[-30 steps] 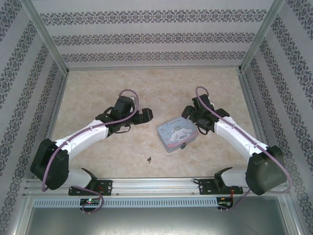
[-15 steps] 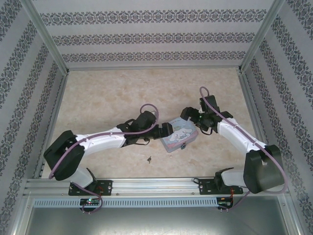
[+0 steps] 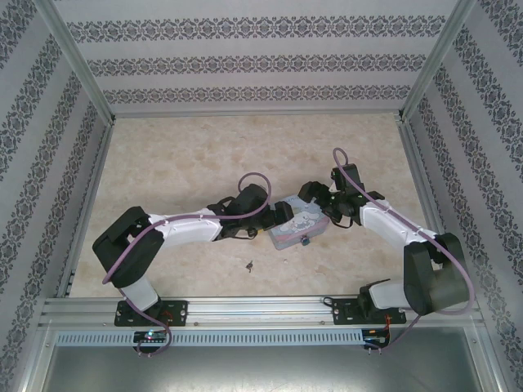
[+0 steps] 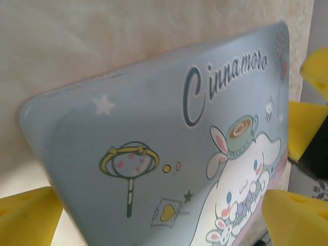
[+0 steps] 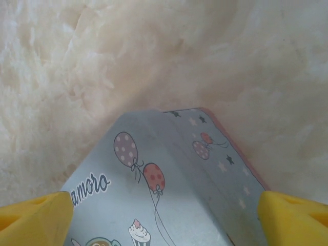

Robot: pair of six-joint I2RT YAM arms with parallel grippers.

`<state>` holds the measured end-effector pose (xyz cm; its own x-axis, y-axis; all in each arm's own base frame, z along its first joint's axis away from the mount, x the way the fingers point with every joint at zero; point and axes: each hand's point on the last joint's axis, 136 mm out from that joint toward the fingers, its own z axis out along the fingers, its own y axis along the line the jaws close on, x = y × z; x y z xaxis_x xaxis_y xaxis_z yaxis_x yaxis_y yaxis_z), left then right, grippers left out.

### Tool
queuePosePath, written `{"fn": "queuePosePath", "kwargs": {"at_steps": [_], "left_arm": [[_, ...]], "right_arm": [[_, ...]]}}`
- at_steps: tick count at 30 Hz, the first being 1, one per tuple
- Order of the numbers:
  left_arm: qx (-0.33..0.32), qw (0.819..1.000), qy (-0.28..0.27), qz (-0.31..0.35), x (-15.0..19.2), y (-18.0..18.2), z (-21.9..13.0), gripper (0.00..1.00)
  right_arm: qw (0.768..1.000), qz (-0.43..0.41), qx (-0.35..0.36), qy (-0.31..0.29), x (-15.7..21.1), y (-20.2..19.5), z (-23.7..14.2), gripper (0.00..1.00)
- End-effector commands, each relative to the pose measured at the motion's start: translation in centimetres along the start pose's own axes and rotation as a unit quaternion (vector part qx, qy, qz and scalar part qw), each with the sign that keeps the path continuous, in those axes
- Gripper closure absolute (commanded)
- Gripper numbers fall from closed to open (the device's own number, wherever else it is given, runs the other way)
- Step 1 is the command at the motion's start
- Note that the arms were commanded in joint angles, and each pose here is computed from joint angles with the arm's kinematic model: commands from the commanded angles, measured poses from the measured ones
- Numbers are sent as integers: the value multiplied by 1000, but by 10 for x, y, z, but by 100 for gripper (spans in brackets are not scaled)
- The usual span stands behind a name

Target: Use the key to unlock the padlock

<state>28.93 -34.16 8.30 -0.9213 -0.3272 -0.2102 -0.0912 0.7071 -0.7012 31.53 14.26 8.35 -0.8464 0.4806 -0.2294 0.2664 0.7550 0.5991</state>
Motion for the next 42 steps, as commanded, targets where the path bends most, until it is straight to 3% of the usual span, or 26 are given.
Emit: {"fn": "queuePosePath", "kwargs": {"at_steps": [1, 13, 22, 34, 42], "left_arm": [[62, 998, -25, 4, -33, -34, -5, 0], [38, 995, -87, -7, -121, 16, -31, 0], [35, 996, -86, -15, -134, 37, -30, 0], [11, 992, -127, -6, -162, 56, -55, 0], [-13, 985, -168, 24, -176, 61, -95, 0]], "right_arm": [[997, 12, -62, 39, 14, 42, 9, 8], [995, 39, -78, 51, 1, 99, 62, 7], [993, 55, -90, 49, -9, 116, 81, 5], [998, 55, -31, -26, -34, 73, 42, 2], [999, -16, -35, -37, -18, 67, 8, 2]]}}
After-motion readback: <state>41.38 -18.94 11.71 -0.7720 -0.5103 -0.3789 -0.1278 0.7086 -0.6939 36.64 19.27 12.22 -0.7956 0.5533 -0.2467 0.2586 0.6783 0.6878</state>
